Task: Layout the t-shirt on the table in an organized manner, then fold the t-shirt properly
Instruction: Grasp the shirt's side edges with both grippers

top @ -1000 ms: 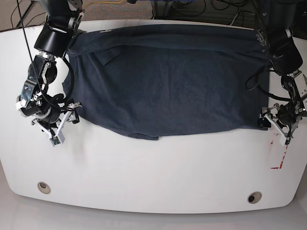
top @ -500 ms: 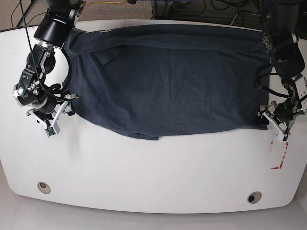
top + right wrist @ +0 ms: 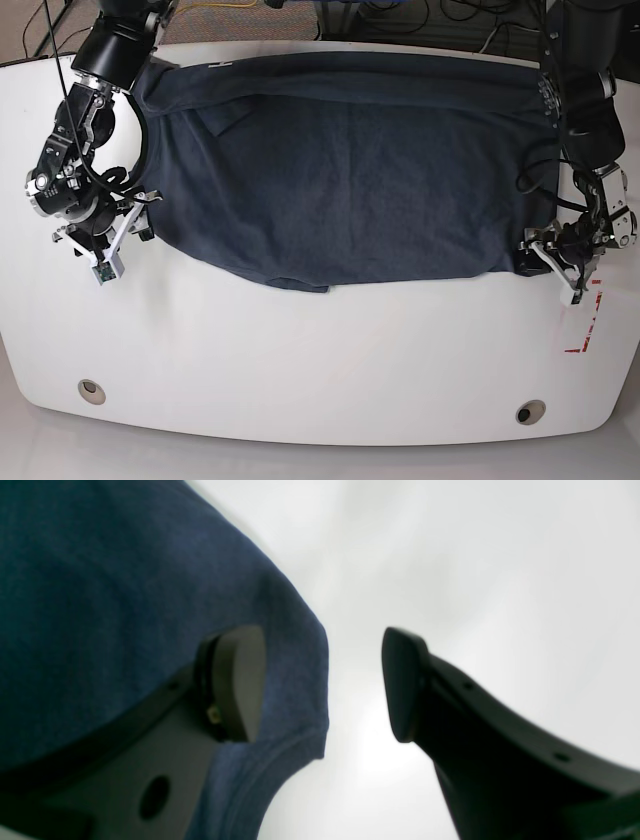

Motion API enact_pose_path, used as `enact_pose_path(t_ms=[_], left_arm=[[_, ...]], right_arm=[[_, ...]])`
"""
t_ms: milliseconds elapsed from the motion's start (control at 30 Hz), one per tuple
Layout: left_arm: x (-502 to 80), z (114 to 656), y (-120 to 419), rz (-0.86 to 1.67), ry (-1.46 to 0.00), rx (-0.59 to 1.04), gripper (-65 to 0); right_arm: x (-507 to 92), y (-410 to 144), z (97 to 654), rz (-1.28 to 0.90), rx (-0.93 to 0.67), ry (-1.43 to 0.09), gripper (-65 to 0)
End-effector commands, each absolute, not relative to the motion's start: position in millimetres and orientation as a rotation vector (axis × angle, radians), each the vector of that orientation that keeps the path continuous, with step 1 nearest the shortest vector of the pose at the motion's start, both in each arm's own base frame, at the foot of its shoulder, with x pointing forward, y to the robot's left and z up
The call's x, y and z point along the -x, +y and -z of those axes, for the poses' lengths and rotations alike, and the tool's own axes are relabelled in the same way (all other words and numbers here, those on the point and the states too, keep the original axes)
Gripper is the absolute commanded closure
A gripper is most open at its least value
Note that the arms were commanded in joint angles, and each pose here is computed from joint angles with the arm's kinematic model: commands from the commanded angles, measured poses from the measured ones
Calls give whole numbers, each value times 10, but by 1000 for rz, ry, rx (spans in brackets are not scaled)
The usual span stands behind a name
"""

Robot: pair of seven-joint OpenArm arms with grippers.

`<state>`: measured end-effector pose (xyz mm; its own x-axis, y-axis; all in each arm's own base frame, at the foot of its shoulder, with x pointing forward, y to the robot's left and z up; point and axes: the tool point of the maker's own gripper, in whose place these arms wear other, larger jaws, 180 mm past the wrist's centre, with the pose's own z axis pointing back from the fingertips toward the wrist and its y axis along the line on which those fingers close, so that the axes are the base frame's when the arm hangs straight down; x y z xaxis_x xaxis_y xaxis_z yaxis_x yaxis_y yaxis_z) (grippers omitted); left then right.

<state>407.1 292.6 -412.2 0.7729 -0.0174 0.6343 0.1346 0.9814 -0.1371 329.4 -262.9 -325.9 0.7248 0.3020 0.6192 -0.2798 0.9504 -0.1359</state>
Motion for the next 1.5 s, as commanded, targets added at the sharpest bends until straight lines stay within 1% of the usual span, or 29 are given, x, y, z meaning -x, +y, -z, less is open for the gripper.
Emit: enact_pose_path(t_ms=[0, 100, 167, 200, 233, 267, 500, 700, 933, 1100, 1300, 1467], left_arm=[[-4143, 4034, 2901, 96, -696, 186, -361], [-4143, 4034, 2901, 96, -696, 186, -235], [-4146, 4028, 2898, 97, -698, 187, -114], [-4147, 4026, 2897, 97, -699, 188, -72], [-4147, 4025, 2900, 95, -700, 189, -10], [-4147, 4025, 2900, 95, -700, 189, 0], [-4148, 3996, 2907, 102, -709, 183, 0], [-4037, 3977, 2932, 138, -720, 145, 0], [-3964, 3829, 2938, 200, -727, 84, 0], [-3964, 3762, 2864, 223, -741, 74, 0], [-3896, 3741, 2852, 244, -750, 55, 0], [-3891, 3739, 2851, 245, -751, 54, 0]], right_arm=[[-3467, -2651, 3019, -327, 54, -764, -350], [-3547, -2590, 3020, -315, 26, -778, -350], [-3629, -2564, 3032, -302, 2, -781, -350], [-3662, -2548, 3037, -297, -9, -783, -350], [-3709, -2543, 3045, -289, -22, -783, -350], [-3746, -2535, 3052, -283, -34, -787, -350], [-4053, -2379, 3148, -230, -156, -817, -350], [-4221, -2271, 3278, -185, -246, -829, -350], [-4299, -2185, 3517, -116, -339, -848, -350], [-4307, -2141, 3647, -77, -381, -856, -350], [-4242, -1901, 3856, -135, -410, -789, -350], [-4225, -1624, 3912, -183, -441, -772, -350]])
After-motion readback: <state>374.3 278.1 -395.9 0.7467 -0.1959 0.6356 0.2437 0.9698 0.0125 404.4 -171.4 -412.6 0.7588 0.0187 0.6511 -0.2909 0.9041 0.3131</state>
